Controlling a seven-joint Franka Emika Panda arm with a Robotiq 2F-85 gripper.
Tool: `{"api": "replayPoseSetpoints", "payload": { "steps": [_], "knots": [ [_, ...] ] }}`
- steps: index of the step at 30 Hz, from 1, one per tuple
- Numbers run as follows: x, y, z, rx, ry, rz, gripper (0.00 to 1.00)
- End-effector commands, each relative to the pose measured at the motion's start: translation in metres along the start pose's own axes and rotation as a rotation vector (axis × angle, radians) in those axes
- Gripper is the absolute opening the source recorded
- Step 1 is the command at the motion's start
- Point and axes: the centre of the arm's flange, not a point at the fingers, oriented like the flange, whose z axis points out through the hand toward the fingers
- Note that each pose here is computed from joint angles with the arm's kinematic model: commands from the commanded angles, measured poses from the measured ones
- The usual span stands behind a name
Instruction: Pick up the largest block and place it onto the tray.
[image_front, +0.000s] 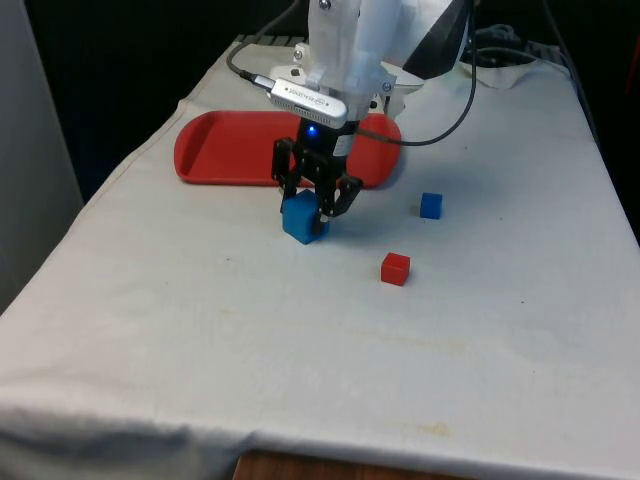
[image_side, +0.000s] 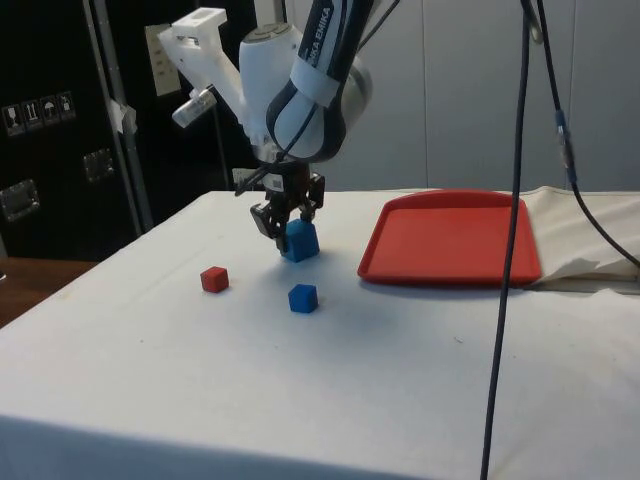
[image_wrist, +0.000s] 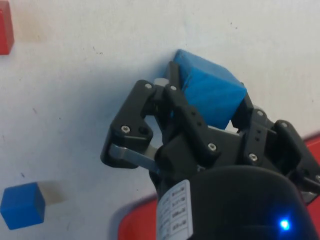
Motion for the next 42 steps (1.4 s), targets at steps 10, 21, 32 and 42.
{"api": "replayPoseSetpoints", "payload": {
  "steps": [10, 21, 32, 42],
  "knots": [
    [0.004, 0.007, -0.021, 0.014, 0.015, 0.006, 0.04],
    [0.008, 0.02, -0.055, 0.047, 0.025, 0.012, 0.04],
    [0.013, 0.028, -0.083, 0.088, 0.033, 0.019, 0.04],
    [0.007, 0.047, -0.112, 0.132, 0.052, 0.03, 0.04]
  ]
}}
